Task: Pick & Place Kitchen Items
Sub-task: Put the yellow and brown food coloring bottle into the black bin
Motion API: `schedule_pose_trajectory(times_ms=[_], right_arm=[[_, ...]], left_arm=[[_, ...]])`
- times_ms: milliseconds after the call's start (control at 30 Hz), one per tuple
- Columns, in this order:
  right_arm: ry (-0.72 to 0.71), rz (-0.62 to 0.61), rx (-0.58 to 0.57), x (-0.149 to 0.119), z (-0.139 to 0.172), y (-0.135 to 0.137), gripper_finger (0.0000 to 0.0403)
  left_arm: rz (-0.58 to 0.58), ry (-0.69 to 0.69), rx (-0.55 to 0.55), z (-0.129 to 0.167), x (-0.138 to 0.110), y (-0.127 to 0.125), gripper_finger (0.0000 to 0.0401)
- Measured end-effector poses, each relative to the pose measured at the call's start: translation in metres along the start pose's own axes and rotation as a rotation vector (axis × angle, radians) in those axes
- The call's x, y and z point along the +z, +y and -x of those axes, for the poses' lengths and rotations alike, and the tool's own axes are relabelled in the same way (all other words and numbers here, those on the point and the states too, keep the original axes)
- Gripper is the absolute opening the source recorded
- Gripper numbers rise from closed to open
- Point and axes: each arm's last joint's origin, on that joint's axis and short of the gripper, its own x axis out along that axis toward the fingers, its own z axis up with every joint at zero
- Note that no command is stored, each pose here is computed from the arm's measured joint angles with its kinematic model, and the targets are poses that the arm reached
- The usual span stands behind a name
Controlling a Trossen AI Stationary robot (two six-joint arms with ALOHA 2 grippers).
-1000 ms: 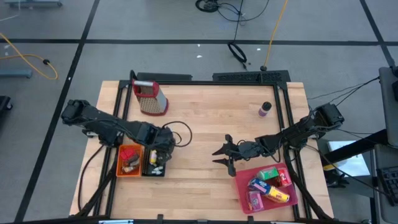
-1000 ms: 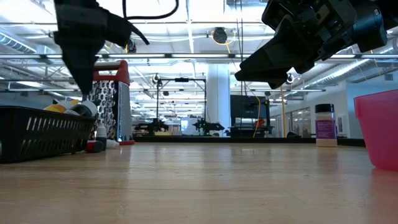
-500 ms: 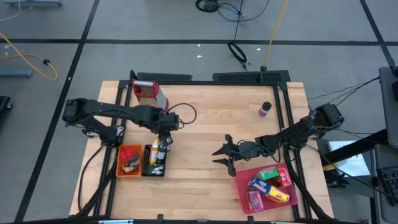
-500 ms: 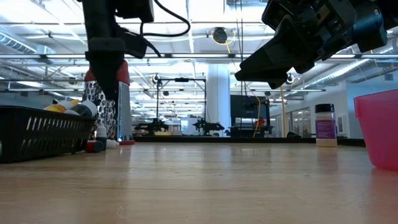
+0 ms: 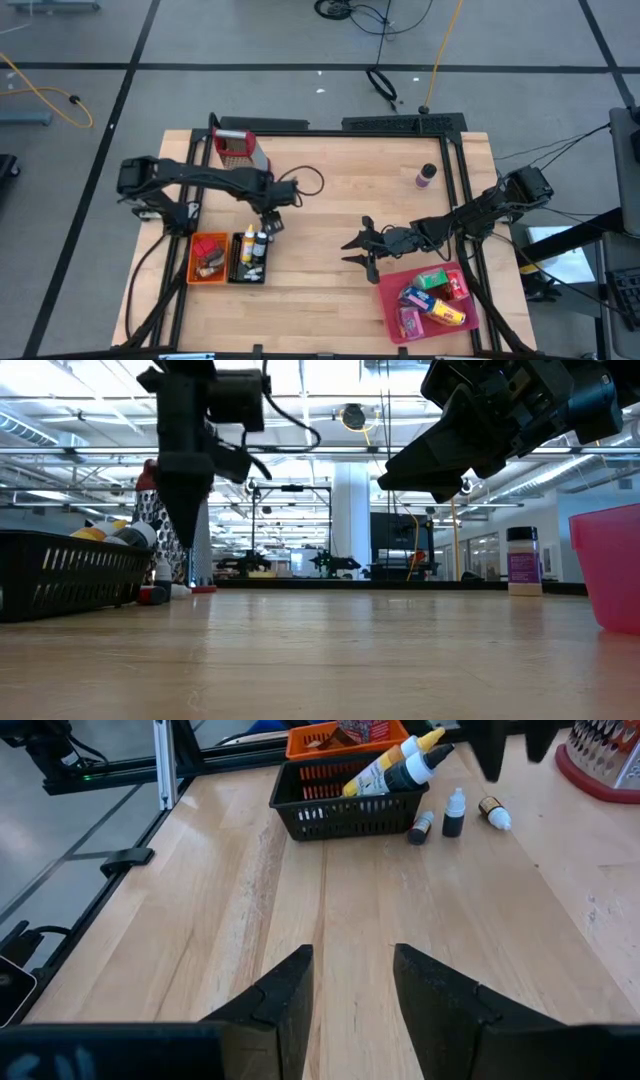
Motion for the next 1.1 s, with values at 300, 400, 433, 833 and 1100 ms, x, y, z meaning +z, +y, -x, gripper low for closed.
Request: schedule_pose_trajectory(times_ms=[300, 400, 433, 833, 1100], right_arm=[[0.003, 0.001, 0.0, 0.0, 0.0, 0.0, 0.0132], [0.003, 0.001, 0.0, 0.0, 0.0, 0.0, 0.0132], [0.003, 0.001, 0.001, 0.0, 0.0, 0.0, 0.0132], [0.007, 0.002, 0.001, -0.001, 0.0, 0.0, 0.0132], [0.01, 0.006, 0.0, -0.001, 0.0, 0.0, 0.0132]], left_arm=[[-0.033, 0.087, 0.025, -0.037, 0.011, -0.006, 0.0216], [-0.047, 0.122, 0.035, -0.047, 0.012, -0.007, 0.0216], [-0.048, 0.13, 0.037, -0.049, 0.012, -0.007, 0.0216], [-0.062, 0.187, 0.043, -0.065, 0.015, -0.002, 0.0216], [-0.085, 0.196, 0.02, -0.066, 0.016, 0.003, 0.0197]])
